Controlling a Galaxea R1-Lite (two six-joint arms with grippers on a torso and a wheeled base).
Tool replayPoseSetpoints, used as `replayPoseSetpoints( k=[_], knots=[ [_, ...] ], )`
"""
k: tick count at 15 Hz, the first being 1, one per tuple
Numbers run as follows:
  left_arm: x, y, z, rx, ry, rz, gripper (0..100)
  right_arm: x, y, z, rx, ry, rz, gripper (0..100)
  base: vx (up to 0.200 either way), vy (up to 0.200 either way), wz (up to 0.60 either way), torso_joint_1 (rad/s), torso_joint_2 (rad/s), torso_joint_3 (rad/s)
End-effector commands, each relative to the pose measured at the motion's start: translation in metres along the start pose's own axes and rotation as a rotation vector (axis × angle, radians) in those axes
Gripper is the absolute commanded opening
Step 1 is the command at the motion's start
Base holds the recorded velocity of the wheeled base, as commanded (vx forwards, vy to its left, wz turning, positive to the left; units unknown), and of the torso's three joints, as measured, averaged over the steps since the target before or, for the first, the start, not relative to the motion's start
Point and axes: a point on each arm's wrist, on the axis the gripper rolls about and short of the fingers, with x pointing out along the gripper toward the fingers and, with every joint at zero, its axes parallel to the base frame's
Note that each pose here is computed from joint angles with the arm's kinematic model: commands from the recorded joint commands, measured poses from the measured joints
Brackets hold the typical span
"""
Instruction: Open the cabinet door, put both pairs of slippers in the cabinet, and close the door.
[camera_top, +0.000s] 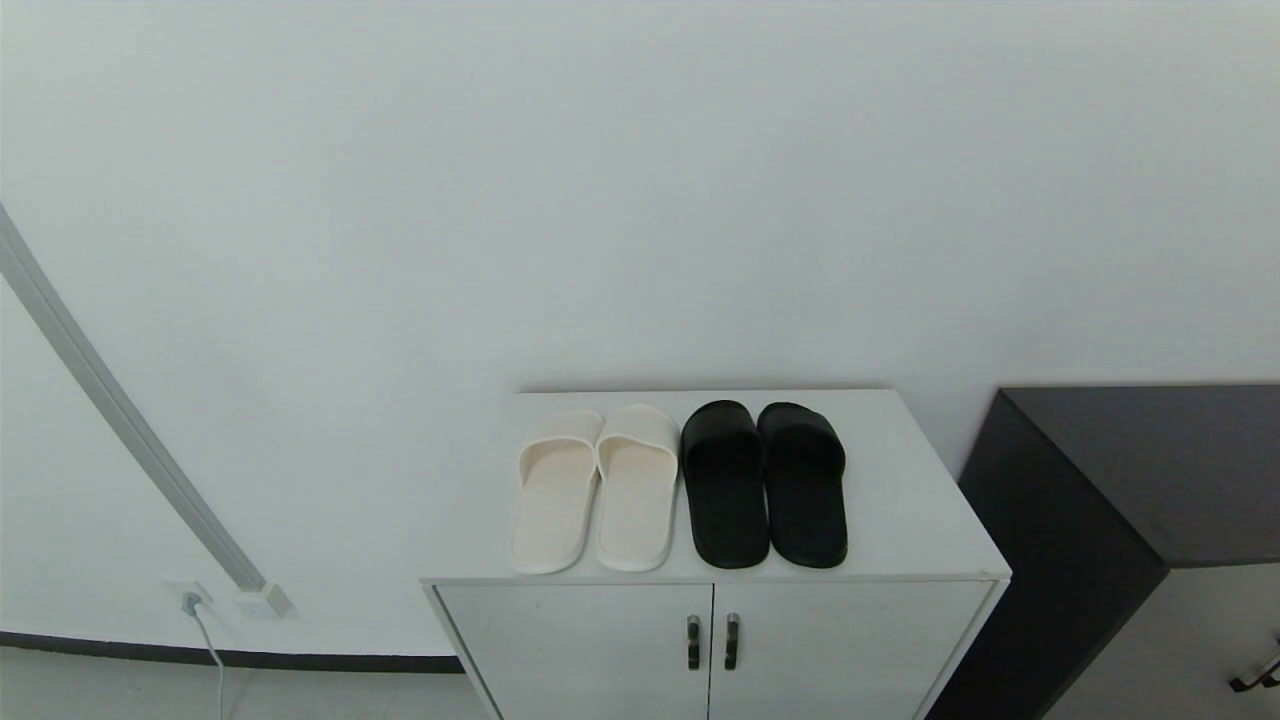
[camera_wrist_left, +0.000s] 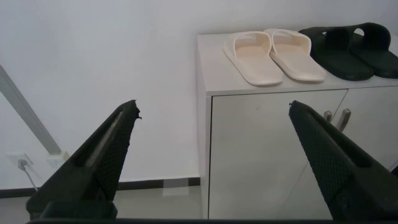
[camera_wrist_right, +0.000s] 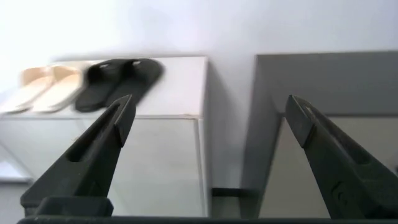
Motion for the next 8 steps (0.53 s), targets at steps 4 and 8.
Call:
replayPoseSetpoints(
  k=[4,8],
  knots=[
    [0.0,0.0,0.0,-0.002,0.001,-0.001,100,0.095,0.009,0.033,-0.007,0.337,0.244,100,0.0,0.0,0.0,0.0,0.0,0.0],
    [0.0,0.0,0.0,-0.002,0.001,-0.001,100,0.142,0.04,0.058,0.102,0.387,0.38,100,0.0,0.0,0.0,0.0,0.0,0.0]
  ],
)
